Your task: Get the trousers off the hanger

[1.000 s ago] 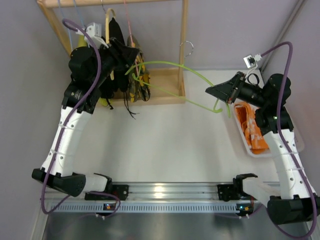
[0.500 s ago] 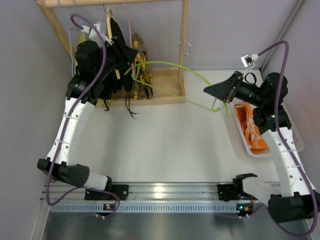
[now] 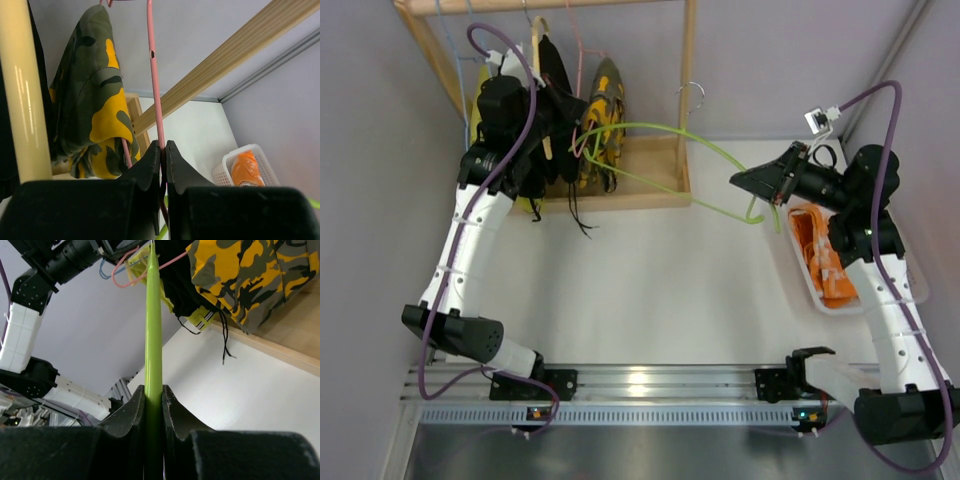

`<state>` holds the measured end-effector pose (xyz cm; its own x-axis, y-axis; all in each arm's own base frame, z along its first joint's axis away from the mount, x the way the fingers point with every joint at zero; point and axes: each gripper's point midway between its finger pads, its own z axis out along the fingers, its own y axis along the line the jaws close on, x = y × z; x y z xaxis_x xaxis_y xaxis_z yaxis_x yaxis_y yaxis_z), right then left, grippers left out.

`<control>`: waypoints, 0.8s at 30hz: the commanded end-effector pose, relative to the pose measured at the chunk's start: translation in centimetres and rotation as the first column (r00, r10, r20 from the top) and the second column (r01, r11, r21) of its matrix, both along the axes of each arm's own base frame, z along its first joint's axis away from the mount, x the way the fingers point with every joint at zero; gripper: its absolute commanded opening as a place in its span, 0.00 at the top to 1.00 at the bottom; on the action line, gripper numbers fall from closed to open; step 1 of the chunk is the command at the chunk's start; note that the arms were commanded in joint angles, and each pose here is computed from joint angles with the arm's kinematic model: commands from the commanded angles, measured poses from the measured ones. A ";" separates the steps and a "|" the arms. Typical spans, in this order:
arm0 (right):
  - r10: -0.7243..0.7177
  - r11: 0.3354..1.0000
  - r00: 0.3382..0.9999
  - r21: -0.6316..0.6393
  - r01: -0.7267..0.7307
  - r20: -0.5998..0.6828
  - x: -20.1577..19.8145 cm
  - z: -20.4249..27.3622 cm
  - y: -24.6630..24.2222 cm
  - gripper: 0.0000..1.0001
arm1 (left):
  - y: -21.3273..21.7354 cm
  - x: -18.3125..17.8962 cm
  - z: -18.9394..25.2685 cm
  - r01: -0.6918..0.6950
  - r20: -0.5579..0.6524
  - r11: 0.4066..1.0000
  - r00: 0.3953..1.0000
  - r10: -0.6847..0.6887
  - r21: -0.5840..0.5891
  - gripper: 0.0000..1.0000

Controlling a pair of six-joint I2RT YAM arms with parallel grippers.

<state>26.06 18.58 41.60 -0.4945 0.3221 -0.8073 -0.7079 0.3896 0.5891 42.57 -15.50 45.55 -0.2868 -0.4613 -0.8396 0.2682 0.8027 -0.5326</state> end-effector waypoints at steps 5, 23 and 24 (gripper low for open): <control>-0.063 0.998 0.978 0.036 0.057 0.200 -0.5 6.5 -3.6 1.00 | 0.7 -1.2 3.0 0.005 0.088 1.000 0.996 -0.003 -0.019 1.00; -0.384 0.907 0.863 -0.040 0.419 0.328 1.2 9.0 -9.0 1.00 | 0.6 -3.7 5.6 0.051 0.199 0.999 0.979 -0.049 -0.006 0.41; -0.393 0.903 0.862 -0.042 0.427 0.321 1.4 8.9 -9.0 1.00 | 1.0 -4.3 6.3 0.039 0.221 0.999 0.975 -0.036 -0.007 0.36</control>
<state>27.88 10.70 47.47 -0.2252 0.3807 -0.8969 -0.6291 0.6461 0.4322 40.95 -15.40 46.18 -0.2810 -0.4510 -0.8472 0.3148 0.7906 -0.5253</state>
